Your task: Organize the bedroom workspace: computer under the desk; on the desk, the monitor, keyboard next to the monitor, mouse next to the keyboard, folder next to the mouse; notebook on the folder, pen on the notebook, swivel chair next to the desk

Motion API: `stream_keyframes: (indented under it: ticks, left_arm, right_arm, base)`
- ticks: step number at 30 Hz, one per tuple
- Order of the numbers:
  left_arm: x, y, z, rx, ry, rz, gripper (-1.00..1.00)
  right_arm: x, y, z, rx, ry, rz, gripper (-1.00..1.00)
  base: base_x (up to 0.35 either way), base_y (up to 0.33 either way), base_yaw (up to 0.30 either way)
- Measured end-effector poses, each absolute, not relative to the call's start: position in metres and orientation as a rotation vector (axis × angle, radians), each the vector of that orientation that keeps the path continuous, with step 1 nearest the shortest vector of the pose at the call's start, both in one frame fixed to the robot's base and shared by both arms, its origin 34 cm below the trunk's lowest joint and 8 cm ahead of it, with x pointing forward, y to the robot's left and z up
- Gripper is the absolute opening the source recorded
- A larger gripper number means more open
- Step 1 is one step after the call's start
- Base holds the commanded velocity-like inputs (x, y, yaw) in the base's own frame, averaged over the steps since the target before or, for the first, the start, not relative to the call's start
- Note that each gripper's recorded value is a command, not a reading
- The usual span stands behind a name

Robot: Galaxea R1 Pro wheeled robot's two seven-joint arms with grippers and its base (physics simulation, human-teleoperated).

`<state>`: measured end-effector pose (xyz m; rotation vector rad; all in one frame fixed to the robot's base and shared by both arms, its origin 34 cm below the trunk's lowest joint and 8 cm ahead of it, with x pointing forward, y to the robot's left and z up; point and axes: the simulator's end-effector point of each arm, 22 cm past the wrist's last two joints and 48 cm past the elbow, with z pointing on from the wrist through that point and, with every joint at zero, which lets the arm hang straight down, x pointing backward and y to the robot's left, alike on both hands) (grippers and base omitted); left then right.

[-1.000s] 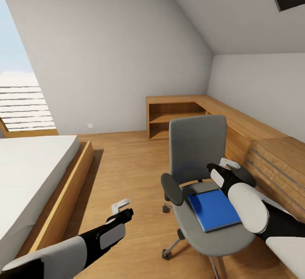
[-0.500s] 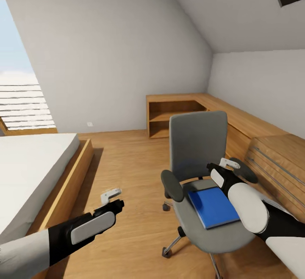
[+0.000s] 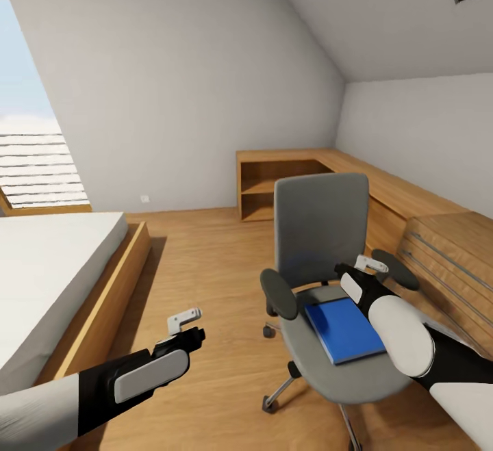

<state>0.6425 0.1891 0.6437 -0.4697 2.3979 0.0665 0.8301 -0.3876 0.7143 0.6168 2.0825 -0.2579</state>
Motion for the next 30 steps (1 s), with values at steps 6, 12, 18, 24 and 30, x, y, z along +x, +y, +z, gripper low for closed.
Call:
stream_keyframes:
  ticks: [6,12,18,24,30]
  left_arm:
    - [0.641,0.189,0.632,-0.469,2.398,0.066,1.0]
    - [0.639,0.189,0.62,-0.469,2.398,0.067,1.0]
    - [0.637,0.189,0.608,-0.469,2.398,0.067,1.0]
    - [0.634,0.188,0.595,-0.468,2.4,0.066,1.0]
    - [0.632,0.187,0.583,-0.467,2.4,0.064,1.0]
  right_arm:
    - [0.828,-0.387,0.702,0.614,2.084,-0.258,1.0]
    - [0.826,-0.388,0.69,0.614,2.085,-0.26,1.0]
    - [0.824,-0.388,0.678,0.613,2.085,-0.259,1.0]
    - [0.822,-0.388,0.666,0.613,2.085,-0.26,1.0]
    - [0.82,-0.388,0.653,0.612,2.085,-0.259,1.0]
  base:
    - [0.0,0.0,0.0]
    - [0.0,0.0,0.0]
    - [0.0,0.0,0.0]
    - [0.0,0.0,0.0]
    - [0.0,0.0,0.0]
